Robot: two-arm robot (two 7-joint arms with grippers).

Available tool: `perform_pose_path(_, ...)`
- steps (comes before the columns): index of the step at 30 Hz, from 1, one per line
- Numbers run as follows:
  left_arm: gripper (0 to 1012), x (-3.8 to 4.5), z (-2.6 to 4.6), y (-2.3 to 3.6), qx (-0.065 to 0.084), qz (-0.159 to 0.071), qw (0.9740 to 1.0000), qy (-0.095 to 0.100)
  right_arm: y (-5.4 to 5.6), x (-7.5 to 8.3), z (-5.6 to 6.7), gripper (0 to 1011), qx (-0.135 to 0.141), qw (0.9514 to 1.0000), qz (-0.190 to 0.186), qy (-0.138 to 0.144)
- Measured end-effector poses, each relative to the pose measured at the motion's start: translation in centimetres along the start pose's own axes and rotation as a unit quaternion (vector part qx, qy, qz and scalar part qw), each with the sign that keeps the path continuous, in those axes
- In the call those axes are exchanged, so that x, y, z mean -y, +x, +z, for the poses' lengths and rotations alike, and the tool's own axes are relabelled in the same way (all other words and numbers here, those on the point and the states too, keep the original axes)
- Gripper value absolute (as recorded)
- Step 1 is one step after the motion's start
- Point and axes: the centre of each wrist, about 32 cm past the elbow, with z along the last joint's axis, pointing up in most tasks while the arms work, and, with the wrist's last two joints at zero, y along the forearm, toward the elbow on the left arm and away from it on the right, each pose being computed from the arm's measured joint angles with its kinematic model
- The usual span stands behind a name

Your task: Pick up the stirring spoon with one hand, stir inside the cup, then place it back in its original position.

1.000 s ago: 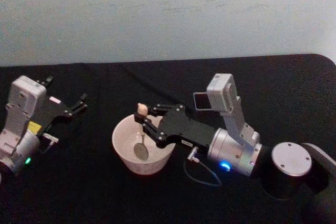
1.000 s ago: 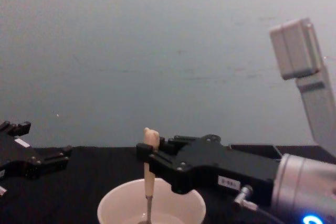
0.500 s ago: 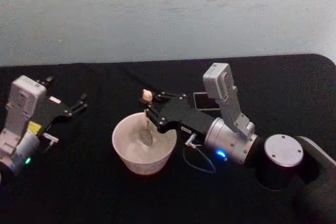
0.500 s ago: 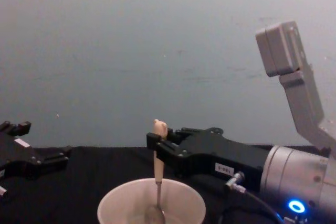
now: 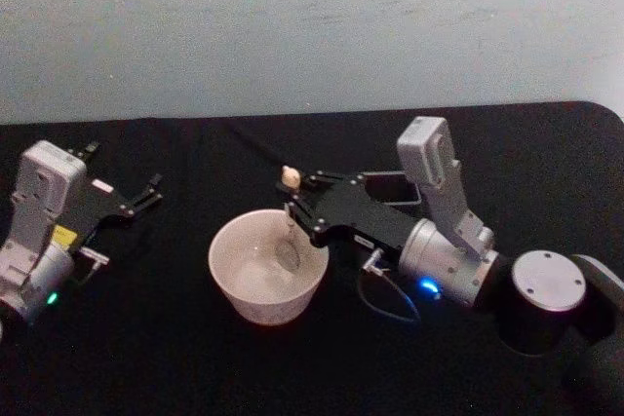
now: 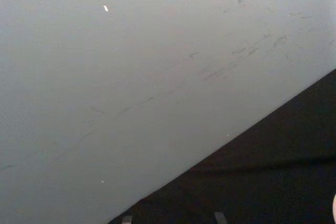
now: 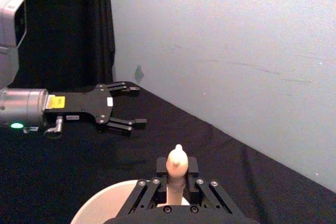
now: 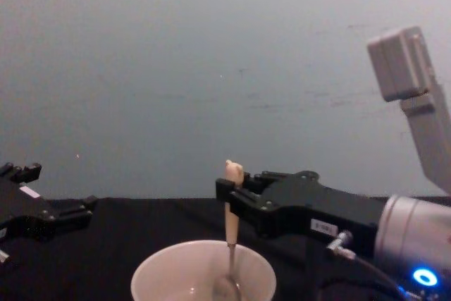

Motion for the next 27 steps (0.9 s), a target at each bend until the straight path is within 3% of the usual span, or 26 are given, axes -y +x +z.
perform_pose_path(8, 1001, 0.00, 0.00, 0.00, 0.000, 0.000, 1.0000, 0.000, -0.2, 1.6, 0.3, 212, -0.004, 0.9999, 0.016, -0.002)
perform_pose_path(13, 1001, 0.00, 0.00, 0.00, 0.000, 0.000, 1.0000, 0.000, -1.1, 2.1, 0.2, 212, -0.012, 0.9992, 0.037, -0.007)
perform_pose_path(20, 1001, 0.00, 0.00, 0.00, 0.000, 0.000, 1.0000, 0.000, -2.1, 1.7, 0.1, 211, -0.022, 0.9984, 0.051, -0.007)
perform_pose_path(27, 1001, 0.00, 0.00, 0.00, 0.000, 0.000, 1.0000, 0.000, -2.7, 0.1, 0.2, 211, -0.033, 0.9983, 0.047, -0.001)
